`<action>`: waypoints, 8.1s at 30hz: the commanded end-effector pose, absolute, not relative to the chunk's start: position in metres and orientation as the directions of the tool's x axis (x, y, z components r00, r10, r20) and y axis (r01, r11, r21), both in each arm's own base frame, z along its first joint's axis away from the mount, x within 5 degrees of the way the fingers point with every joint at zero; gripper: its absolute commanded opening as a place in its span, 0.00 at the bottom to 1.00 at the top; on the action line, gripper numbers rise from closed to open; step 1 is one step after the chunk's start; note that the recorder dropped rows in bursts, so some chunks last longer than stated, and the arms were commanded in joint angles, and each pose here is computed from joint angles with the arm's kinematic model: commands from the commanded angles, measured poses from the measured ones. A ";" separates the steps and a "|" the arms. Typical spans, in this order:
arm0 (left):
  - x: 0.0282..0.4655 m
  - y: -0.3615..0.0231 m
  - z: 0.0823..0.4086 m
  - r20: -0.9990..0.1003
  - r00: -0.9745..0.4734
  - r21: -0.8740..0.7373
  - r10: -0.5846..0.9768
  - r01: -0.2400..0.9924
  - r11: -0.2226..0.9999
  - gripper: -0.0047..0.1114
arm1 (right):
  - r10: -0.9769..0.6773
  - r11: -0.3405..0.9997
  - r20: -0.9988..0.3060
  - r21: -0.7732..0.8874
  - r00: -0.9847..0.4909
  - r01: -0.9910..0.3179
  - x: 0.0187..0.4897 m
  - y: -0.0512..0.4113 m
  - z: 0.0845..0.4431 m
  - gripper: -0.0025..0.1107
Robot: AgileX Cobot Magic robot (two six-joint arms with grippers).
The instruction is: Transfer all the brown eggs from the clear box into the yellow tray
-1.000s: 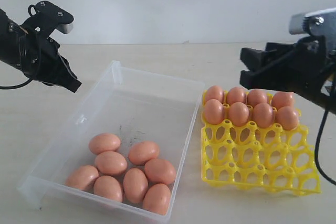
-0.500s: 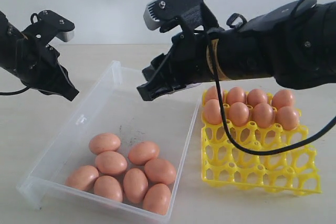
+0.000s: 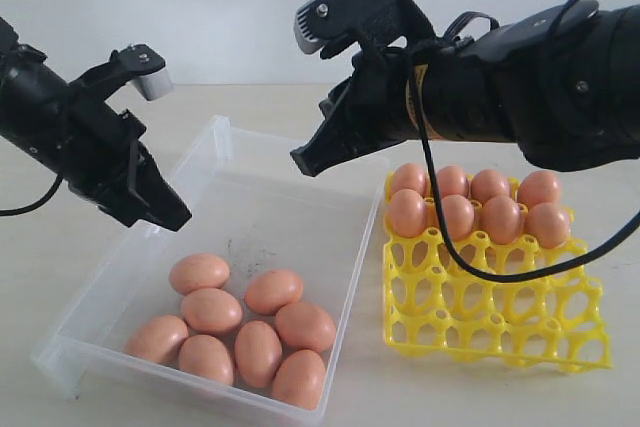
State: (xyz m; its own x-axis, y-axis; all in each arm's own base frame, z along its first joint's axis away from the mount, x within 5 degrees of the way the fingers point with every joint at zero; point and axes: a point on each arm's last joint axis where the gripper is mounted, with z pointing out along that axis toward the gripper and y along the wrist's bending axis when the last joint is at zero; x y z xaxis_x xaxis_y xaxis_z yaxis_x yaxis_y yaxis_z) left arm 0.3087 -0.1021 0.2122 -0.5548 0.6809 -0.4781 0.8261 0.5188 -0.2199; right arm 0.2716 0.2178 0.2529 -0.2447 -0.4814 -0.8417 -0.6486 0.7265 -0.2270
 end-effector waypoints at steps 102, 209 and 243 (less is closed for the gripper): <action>0.311 -0.154 0.150 -0.231 -0.407 0.074 0.884 0.898 0.433 0.58 | -0.324 0.894 -0.925 -0.231 -0.198 -0.385 0.209 0.134 0.314 0.02; 0.347 -0.293 0.100 -0.920 -0.240 -0.232 0.309 0.971 0.064 0.07 | -0.213 0.949 -0.964 -0.165 -0.159 -0.269 0.160 0.083 0.352 0.02; 0.359 -0.276 0.158 -0.960 -0.169 -0.156 0.223 0.985 0.077 0.22 | -0.212 0.949 -0.964 -0.164 -0.161 -0.269 0.160 0.083 0.352 0.02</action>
